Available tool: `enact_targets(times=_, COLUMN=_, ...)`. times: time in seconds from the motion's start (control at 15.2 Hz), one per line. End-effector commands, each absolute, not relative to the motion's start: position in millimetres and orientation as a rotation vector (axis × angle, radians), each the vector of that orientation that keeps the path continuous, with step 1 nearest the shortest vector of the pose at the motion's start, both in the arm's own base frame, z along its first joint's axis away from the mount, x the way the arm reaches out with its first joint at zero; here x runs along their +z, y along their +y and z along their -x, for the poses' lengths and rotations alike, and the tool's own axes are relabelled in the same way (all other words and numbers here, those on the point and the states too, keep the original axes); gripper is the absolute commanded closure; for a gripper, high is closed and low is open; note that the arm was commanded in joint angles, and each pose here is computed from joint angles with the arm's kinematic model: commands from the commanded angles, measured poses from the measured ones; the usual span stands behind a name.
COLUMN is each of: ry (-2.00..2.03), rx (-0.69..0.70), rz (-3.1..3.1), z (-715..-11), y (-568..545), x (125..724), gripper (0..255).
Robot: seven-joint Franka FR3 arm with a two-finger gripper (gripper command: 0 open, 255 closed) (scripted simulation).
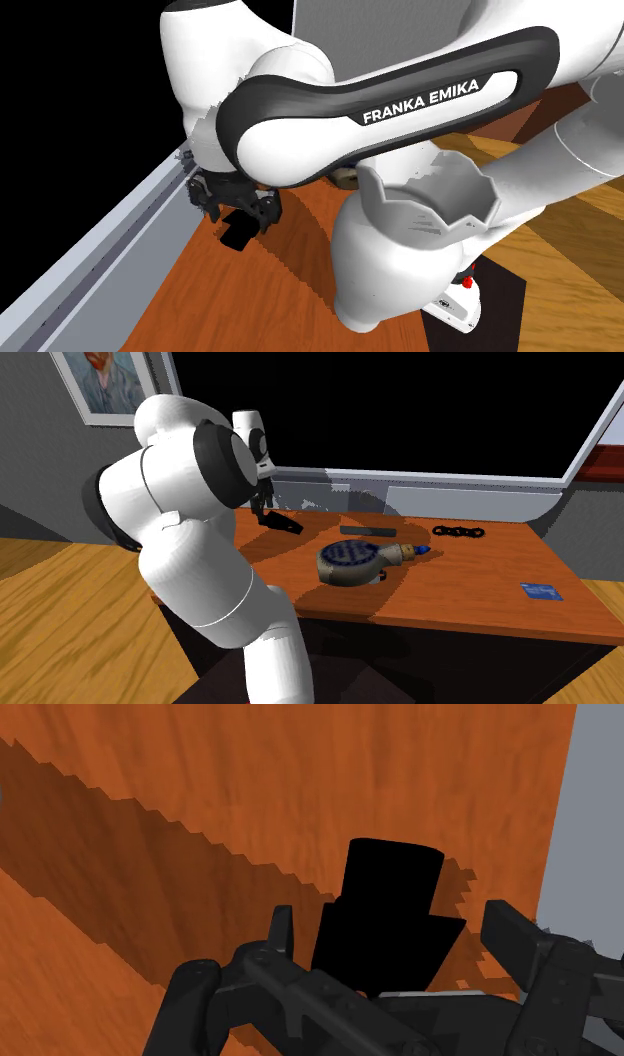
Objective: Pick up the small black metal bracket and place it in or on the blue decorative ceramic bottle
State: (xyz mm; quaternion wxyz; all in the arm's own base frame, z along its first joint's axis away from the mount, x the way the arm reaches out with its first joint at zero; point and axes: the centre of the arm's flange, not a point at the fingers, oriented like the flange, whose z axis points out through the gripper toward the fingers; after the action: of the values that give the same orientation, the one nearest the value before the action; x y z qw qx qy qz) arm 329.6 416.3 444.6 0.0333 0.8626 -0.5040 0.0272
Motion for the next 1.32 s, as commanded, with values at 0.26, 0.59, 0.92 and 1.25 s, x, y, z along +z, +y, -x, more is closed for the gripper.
enact_targets(times=0.26, ry=-1.546, rx=0.119, rz=-2.670, z=-332, y=414, x=433, gripper=255)
enact_targets(times=0.59, ry=-1.547, rx=0.119, rz=-2.670, z=-334, y=421, x=438, gripper=255)
enact_targets(times=0.92, ry=-1.546, rx=0.120, rz=-2.670, z=-330, y=414, x=438, gripper=255)
enact_targets(times=1.25, ry=-1.546, rx=0.120, rz=-2.670, z=-330, y=414, x=465, gripper=255)
